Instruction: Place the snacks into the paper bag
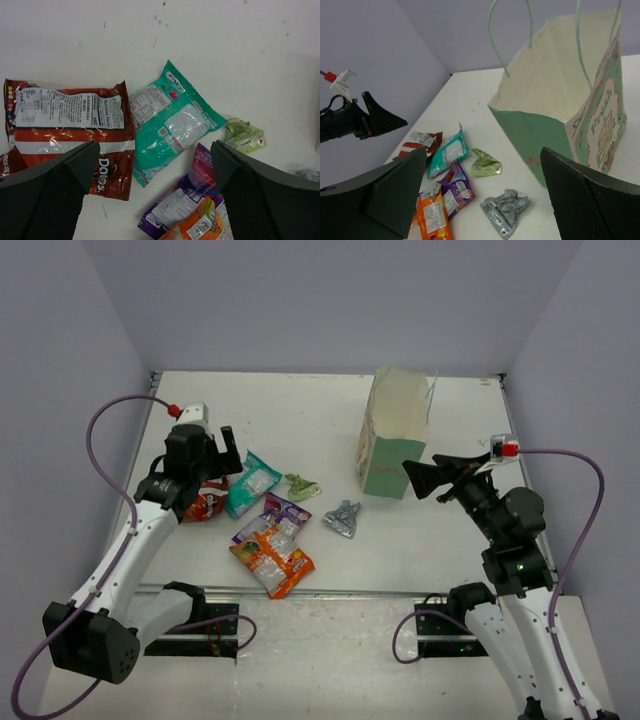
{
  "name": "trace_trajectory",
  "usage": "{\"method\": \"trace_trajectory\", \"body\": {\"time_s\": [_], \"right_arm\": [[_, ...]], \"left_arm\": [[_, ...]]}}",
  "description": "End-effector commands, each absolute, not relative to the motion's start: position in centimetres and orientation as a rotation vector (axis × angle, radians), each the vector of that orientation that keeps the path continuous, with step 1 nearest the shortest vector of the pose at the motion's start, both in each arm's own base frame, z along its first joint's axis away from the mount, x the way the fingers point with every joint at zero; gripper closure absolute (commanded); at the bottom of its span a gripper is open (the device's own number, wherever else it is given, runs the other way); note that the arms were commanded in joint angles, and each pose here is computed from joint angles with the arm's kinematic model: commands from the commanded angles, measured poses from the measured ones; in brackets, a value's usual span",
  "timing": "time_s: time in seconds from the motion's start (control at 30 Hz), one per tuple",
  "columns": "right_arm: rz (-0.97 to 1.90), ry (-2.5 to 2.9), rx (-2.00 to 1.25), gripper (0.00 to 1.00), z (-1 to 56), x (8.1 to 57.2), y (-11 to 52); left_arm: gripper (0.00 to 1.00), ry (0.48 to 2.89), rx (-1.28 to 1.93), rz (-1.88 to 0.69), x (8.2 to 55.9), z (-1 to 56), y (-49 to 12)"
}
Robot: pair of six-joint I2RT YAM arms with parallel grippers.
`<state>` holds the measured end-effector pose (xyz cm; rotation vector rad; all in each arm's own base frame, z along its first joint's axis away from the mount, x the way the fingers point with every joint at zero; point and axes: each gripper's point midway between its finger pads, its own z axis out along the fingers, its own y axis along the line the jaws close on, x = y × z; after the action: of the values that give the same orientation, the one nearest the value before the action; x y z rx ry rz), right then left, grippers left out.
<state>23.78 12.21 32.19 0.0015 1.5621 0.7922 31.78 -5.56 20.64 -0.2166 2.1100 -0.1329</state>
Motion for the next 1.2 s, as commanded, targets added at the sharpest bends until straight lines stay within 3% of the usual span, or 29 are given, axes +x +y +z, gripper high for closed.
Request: {"method": "trace_trajectory", "body": {"time_s": [0.0, 0.13, 0.23, 0.6, 0.93, 1.07, 1.17], "right_arm": [[0.827, 1.558, -0.053, 0.01, 32.4, 23.4, 13.1], [0.849, 1.561, -0.065, 0.01, 32.3, 23.2, 13.4], [0.863, 1.557, -0.072, 0.01, 32.3, 23.0, 13.6], [0.861, 1.563, -0.085, 0.01, 32.2, 22.8, 13.9], [0.875, 1.601, -0.084, 0.01, 31.8, 23.5, 14.3], [0.871, 1.615, -0.082, 0.01, 31.6, 23.6, 14.4], [0.868, 1.623, -0.080, 0.01, 31.5, 23.7, 14.4]], "left_arm": [[0.00, 2.214, -0.289, -0.130, 31.2, 18.4, -5.5], [0.00, 2.283, -0.307, -0.132, 30.2, 16.4, -6.1], [0.00, 2.273, -0.369, 0.068, 29.6, 15.6, -4.4], [0.00, 2.294, -0.460, 0.226, 28.4, 10.9, -3.1], [0.00, 2.254, -0.553, 0.332, 29.5, 8.2, -1.9], [0.10, 2.228, -0.612, 0.370, 29.8, 7.0, -0.8], [0.12, 2.235, -0.628, 0.382, 29.8, 6.3, -0.2]]}}
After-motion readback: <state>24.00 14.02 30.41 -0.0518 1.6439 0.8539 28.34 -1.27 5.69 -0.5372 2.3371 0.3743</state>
